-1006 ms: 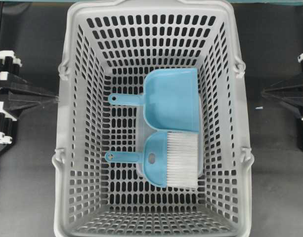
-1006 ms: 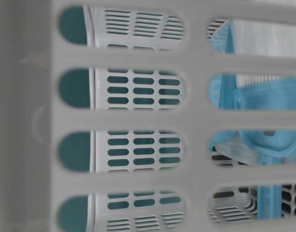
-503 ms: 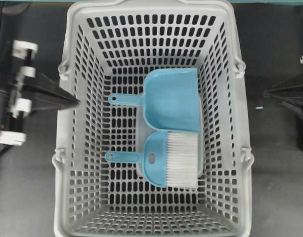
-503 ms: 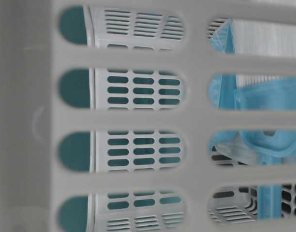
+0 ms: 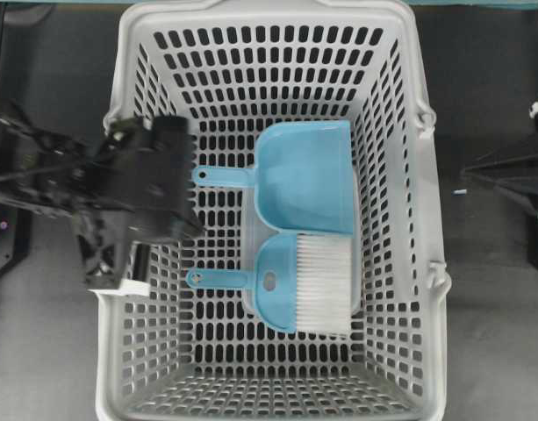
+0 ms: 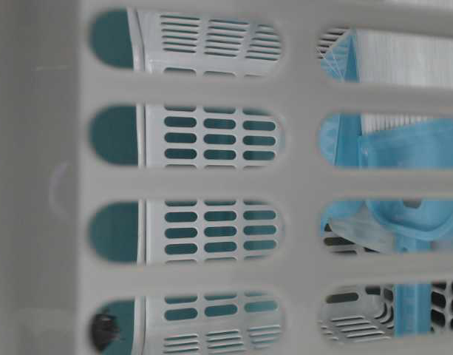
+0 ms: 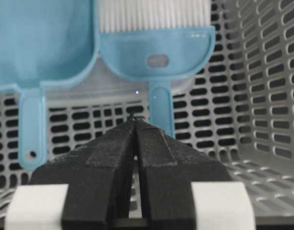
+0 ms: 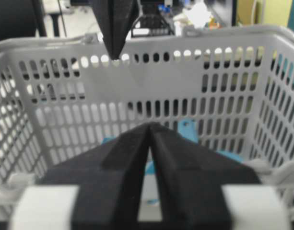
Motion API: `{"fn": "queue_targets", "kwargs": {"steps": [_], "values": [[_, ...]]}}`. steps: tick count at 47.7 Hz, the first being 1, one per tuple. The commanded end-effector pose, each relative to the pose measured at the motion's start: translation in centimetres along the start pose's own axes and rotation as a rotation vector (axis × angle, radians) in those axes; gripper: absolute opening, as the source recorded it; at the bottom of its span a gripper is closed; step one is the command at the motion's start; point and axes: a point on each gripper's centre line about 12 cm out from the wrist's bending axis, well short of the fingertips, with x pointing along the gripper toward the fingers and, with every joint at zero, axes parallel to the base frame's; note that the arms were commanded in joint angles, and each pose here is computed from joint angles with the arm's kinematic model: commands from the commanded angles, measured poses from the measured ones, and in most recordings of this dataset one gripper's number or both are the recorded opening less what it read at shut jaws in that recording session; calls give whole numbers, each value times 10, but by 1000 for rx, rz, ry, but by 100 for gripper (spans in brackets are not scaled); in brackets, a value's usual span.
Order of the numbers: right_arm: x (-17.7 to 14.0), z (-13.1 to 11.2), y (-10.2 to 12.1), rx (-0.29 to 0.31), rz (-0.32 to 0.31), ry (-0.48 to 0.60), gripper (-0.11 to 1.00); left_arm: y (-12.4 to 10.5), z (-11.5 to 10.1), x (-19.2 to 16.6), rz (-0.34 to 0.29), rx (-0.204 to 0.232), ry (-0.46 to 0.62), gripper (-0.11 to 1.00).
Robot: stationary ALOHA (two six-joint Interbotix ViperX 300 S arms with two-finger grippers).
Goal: Pick up the hand brush from the shopping basket with the left arm.
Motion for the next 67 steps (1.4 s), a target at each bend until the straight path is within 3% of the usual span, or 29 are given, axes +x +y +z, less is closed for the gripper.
{"fn": "queue_targets", "kwargs": {"steps": [1,5,9,13,18,21,49,59,67], "values": [[1,8,0,3,0,-12,12,-1,9,0,1,-10,3,1],[1,7,0,8,0,0,34,-1,9,8,4,-40,30,5],[1,6,1,15,2,3,61,-2,7,19,7,-79,61,27],[0,8,0,22,0,-3,79,-4,4,30,9,-104,99,53],[-2,9,1,21,2,-11,81,-9,0,44,8,-108,148,81],[-2,10,1,20,2,-14,80,-13,-3,55,6,-99,176,90],[-3,10,0,20,-1,-15,80,-22,-49,152,23,-68,402,91],[-3,10,0,22,-1,-15,80,-23,-67,171,22,-66,412,91],[-3,10,0,22,-1,-14,80,-24,-67,173,14,-59,387,90]]}}
